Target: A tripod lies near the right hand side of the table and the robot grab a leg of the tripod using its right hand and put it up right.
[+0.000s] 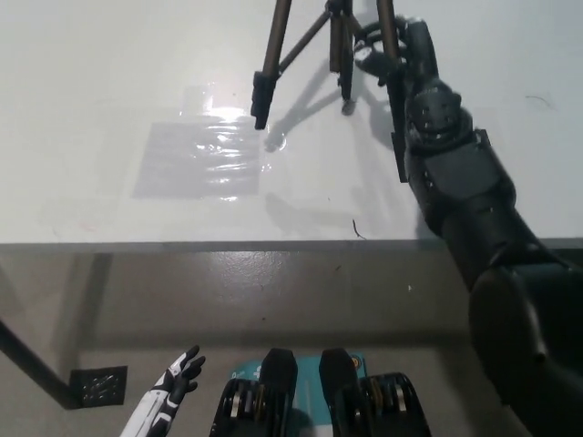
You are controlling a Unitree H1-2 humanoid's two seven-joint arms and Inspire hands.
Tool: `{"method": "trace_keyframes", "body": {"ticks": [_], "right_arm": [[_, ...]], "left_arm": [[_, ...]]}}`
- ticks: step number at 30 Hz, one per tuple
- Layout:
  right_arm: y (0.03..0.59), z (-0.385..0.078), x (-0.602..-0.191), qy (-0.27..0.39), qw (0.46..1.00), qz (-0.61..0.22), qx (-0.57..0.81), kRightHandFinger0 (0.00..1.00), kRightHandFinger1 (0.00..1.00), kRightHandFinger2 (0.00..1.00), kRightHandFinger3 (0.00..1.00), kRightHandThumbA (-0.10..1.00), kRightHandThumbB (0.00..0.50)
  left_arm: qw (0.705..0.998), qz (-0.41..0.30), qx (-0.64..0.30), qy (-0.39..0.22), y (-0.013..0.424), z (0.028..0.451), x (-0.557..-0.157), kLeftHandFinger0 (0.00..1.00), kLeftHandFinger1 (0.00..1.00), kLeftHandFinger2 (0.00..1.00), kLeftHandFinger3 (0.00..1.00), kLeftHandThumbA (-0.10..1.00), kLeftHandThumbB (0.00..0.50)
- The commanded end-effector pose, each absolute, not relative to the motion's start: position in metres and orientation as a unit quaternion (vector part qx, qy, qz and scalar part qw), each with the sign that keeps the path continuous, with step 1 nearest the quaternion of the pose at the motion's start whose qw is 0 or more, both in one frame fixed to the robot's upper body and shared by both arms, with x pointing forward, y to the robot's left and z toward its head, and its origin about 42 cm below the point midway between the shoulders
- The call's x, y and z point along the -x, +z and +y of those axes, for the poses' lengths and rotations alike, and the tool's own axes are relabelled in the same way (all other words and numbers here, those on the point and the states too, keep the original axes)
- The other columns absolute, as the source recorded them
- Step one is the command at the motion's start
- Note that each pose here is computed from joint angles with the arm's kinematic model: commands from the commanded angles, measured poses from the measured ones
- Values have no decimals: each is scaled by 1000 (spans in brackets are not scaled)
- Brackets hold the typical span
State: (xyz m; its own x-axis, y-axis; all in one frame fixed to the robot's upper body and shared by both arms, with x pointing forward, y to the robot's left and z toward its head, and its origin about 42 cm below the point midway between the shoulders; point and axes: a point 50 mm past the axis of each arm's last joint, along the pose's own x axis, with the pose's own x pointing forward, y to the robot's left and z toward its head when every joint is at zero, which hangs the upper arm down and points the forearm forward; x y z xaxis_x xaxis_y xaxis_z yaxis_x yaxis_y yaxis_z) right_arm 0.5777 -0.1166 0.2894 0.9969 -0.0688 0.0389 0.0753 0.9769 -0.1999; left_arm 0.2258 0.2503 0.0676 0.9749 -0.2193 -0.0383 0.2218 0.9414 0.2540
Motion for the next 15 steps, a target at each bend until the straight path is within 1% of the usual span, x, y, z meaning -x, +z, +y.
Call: {"method": "trace_keyframes", "body": {"ticks": [1,2,3,5,6,9,10,12,14,15], "right_arm": [[337,-108,-577,-93,981,-169,18,0,55,461,514,-100,118],[326,-109,-575,-95,982,-159,26,0,80,480,489,-100,122],[308,-111,-572,-94,984,-147,35,0,116,500,441,-100,127],[295,-112,-569,-95,984,-141,50,0,147,516,413,-100,138],[279,-114,-565,-96,984,-133,67,0,154,517,398,-100,142],[257,-115,-559,-91,985,-122,86,0,120,464,320,-100,145],[250,-116,-556,-90,985,-119,87,0,76,404,287,-100,149],[241,-117,-553,-86,986,-116,87,0,1,327,201,-100,150],[235,-118,-551,-82,985,-113,105,0,15,349,216,-100,142],[233,-117,-551,-78,984,-114,114,0,36,397,263,-100,145]], "left_arm": [[982,-33,-143,-123,82,254,-226,1000,1000,1000,1000,1000,400],[982,-33,-142,-122,82,254,-226,1000,1000,1000,1000,1000,401],[982,-33,-140,-122,82,254,-227,1000,1000,1000,1000,1000,402],[982,-32,-140,-123,83,254,-227,1000,1000,1000,1000,1000,401],[982,-30,-143,-123,84,254,-226,1000,1000,1000,1000,1000,406],[981,-31,-145,-121,85,254,-226,1000,1000,1000,1000,1000,411],[981,-32,-145,-121,85,254,-227,1000,1000,1000,1000,1000,417],[982,-31,-144,-121,85,254,-228,1000,1000,1000,1000,1000,422],[982,-31,-144,-121,85,254,-228,1000,1000,1000,1000,1000,423],[982,-33,-144,-120,86,255,-230,1000,1000,1000,1000,1000,428]]}}
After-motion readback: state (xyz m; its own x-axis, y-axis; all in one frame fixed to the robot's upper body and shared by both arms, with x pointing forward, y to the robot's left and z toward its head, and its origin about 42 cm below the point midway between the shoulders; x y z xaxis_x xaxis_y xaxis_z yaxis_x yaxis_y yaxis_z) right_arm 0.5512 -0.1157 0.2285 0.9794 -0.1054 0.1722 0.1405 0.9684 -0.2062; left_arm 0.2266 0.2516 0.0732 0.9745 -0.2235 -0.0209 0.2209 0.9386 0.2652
